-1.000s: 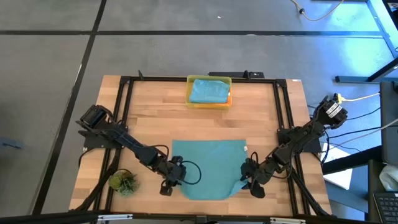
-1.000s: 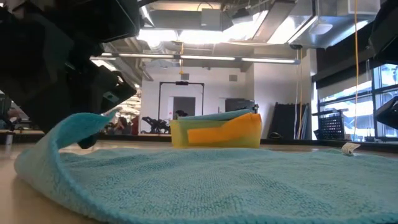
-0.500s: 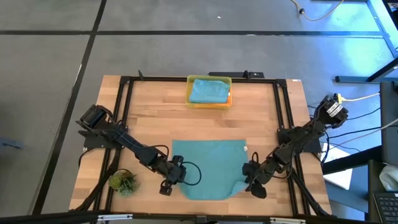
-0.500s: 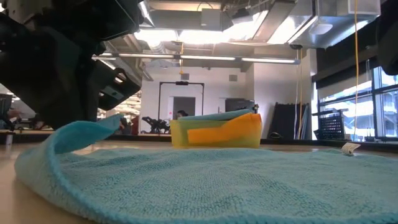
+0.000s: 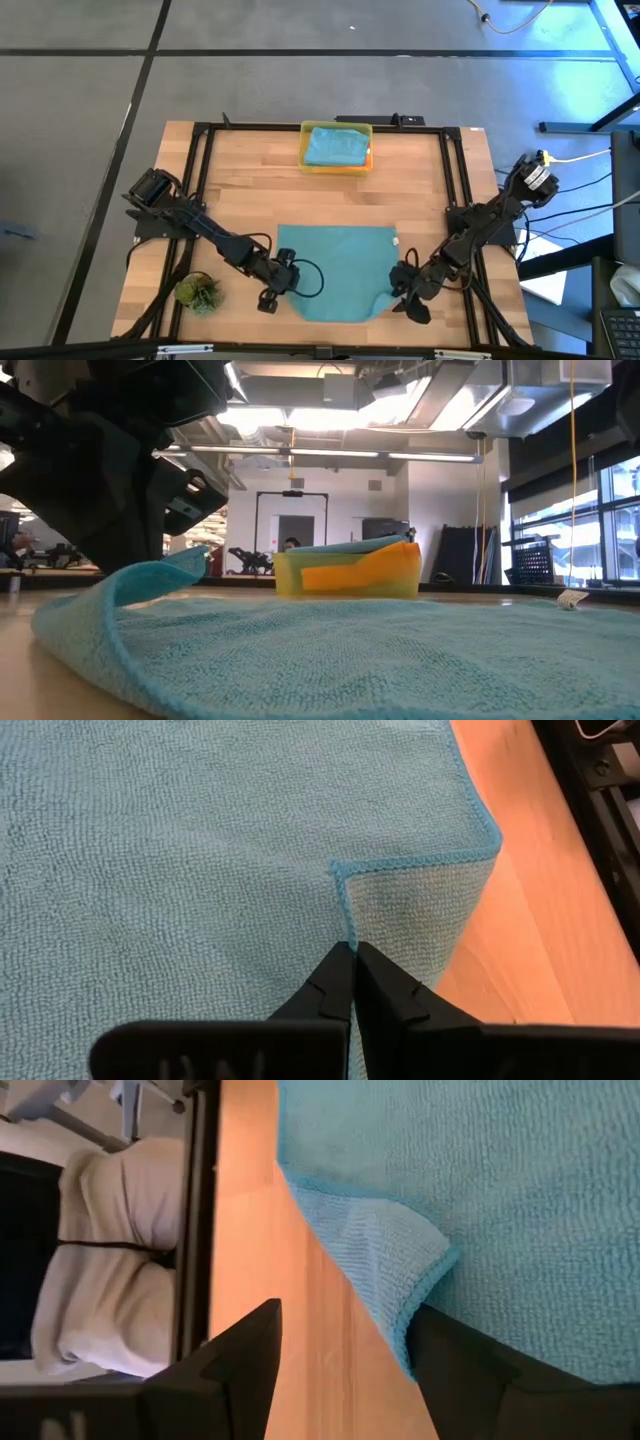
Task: Fold microfiber towels
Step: Fold the blue microfiber cloth
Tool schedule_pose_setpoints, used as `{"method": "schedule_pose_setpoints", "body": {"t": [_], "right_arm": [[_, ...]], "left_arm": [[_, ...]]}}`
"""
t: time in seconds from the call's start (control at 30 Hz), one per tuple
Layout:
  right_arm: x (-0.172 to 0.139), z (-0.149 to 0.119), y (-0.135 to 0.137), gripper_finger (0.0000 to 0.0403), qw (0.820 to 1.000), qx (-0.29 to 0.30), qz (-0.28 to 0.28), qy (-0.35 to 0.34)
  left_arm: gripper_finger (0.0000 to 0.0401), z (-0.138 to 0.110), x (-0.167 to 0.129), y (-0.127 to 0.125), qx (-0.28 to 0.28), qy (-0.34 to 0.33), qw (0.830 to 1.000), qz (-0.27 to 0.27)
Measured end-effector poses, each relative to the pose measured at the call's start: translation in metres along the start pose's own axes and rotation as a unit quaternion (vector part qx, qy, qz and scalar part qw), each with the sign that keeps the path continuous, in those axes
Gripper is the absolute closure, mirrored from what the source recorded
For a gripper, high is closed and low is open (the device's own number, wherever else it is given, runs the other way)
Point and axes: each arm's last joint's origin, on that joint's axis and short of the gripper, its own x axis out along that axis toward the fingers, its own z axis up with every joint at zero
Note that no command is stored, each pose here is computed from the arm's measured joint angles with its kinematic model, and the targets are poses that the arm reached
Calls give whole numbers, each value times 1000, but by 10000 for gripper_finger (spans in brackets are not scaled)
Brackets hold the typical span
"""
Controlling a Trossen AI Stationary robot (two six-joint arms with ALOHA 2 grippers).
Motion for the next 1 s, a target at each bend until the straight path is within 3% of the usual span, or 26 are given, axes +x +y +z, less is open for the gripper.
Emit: {"method": "schedule_pose_setpoints", "body": {"t": [0.2, 0.4, 0.57, 0.8, 0.9, 1.0], "right_arm": [[12, -4, -5, 220, 1000, -2, -12, 11], [25, -3, -6, 251, 999, -7, 30, 13], [29, 4, -3, 257, 998, -25, 62, -14], [28, 7, -4, 263, 996, -53, 64, -25], [29, 8, -4, 294, 995, -77, 48, -44], [28, 9, -5, 353, 993, -93, 40, -56]], "left_arm": [[400, 0, 0, 0, -1, 0, 1000, 0], [400, 0, 0, 1, -2, -1, 1000, 0], [399, 0, 0, 1, -4, -1, 1000, 0], [399, 0, 0, 1, -6, -1, 1000, 0], [400, 1, 0, 1, -9, -3, 1000, 5], [401, 1, 0, 1, -19, -5, 1000, 9]]}}
